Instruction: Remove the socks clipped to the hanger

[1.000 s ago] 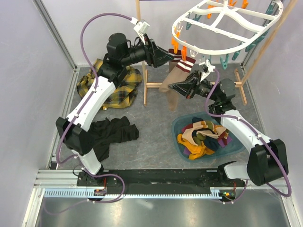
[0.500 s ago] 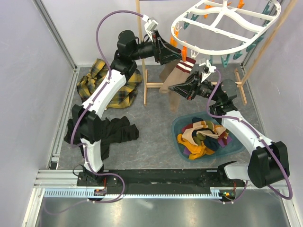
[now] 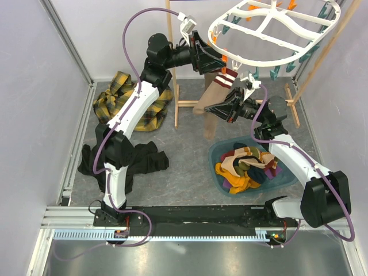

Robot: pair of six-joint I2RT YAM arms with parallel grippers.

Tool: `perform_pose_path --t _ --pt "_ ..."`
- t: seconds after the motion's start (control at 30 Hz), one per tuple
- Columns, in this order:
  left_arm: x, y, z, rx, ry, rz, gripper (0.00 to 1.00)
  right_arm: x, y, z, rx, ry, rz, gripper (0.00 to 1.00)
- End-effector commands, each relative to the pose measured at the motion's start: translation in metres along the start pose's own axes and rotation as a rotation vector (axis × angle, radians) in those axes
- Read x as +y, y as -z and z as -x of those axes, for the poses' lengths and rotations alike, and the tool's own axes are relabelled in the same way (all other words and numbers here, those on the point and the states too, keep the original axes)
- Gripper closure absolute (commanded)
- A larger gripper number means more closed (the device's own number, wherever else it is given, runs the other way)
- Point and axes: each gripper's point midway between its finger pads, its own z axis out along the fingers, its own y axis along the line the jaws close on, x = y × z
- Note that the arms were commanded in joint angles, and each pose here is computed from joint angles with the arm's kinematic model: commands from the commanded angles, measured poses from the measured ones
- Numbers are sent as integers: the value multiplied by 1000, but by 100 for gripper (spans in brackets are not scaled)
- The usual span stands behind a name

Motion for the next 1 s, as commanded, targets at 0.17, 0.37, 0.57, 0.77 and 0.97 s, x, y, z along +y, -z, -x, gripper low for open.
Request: perform_pose_path --t 0.17,0.37,0.57,0.77,0.97 --pt "-15 -9 16 -38 -22 -83 31 12 -3 11 4 37 68 85" --pt "-21 -12 23 -59 -30 -93 67 14 -2 10 6 36 72 85" --pt "-21 -14 28 -78 -2 -78 98 7 0 7 -19 -65 9 88" --pt "-18 -14 23 -66 17 -69 98 -6 15 -3 -5 -233 -214 87" --pt "-14 -14 30 -84 13 -12 98 -44 73 -33 -13 -456 -750 84"
